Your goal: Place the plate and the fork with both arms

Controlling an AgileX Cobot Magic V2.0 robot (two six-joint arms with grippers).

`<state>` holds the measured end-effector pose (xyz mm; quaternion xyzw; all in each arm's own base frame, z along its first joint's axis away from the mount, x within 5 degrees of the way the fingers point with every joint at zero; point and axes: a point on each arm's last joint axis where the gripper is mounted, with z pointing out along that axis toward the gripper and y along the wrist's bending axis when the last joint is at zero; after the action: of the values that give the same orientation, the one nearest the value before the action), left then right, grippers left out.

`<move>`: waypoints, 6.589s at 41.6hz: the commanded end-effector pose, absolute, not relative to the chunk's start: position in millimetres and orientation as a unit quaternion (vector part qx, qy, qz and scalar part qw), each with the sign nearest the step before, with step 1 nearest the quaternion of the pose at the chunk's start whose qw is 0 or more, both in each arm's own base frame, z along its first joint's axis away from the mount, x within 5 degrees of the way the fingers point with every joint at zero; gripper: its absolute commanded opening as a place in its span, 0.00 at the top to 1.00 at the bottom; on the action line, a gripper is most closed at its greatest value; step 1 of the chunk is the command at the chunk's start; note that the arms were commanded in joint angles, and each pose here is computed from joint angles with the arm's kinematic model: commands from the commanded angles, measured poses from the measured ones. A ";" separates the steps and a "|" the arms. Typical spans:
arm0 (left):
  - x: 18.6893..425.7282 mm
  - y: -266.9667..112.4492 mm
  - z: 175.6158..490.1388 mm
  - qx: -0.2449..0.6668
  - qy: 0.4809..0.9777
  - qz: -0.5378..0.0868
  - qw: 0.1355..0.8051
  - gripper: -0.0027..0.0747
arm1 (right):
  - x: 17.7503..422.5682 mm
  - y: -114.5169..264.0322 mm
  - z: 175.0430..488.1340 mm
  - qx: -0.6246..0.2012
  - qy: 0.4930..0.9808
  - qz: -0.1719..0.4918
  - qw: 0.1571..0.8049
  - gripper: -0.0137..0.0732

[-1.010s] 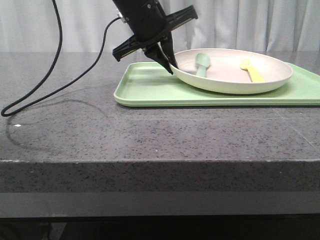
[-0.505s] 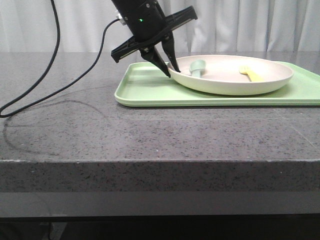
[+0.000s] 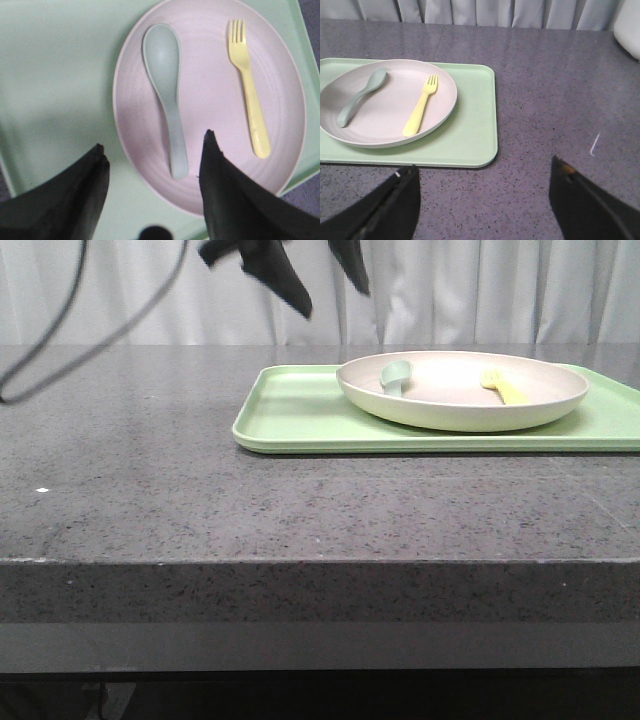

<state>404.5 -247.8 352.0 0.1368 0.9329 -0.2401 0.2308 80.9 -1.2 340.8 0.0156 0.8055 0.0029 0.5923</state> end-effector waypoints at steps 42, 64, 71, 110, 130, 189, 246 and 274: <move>166.5 -59.8 389.4 0.243 0.852 -0.167 0.432 0.45 | 113.7 8.6 368.4 0.013 0.849 0.064 0.524 0.20; 121.2 -52.7 365.4 0.239 0.844 -0.162 0.453 0.45 | 221.1 55.9 398.6 -0.091 0.918 0.151 0.355 0.20; 121.2 -52.7 365.4 0.239 0.844 -0.162 0.453 0.45 | 257.6 70.6 402.1 -0.062 0.934 0.106 0.335 0.20; 122.0 -52.7 365.4 0.238 0.843 -0.162 0.454 0.45 | 407.8 70.1 352.0 0.035 0.972 0.043 0.227 0.40; 122.2 -52.6 365.6 0.237 0.843 -0.162 0.455 0.45 | 434.9 76.9 323.2 0.040 0.979 0.055 0.192 0.40; 122.1 -52.7 365.5 0.238 0.843 -0.162 0.454 0.45 | 424.5 74.1 338.1 0.031 0.981 0.052 0.183 0.77; 122.2 -52.6 365.6 0.237 0.843 -0.162 0.455 0.45 | 421.6 -8.1 296.1 0.053 0.986 0.024 0.159 0.72; 122.2 -52.6 365.6 0.237 0.843 -0.162 0.455 0.45 | 383.6 4.7 358.4 0.022 0.975 0.026 0.219 0.41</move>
<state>120.2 -51.4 352.3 0.2518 0.8603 -0.1516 0.4165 411.8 -1.8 301.7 0.0438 0.9869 0.0248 0.1535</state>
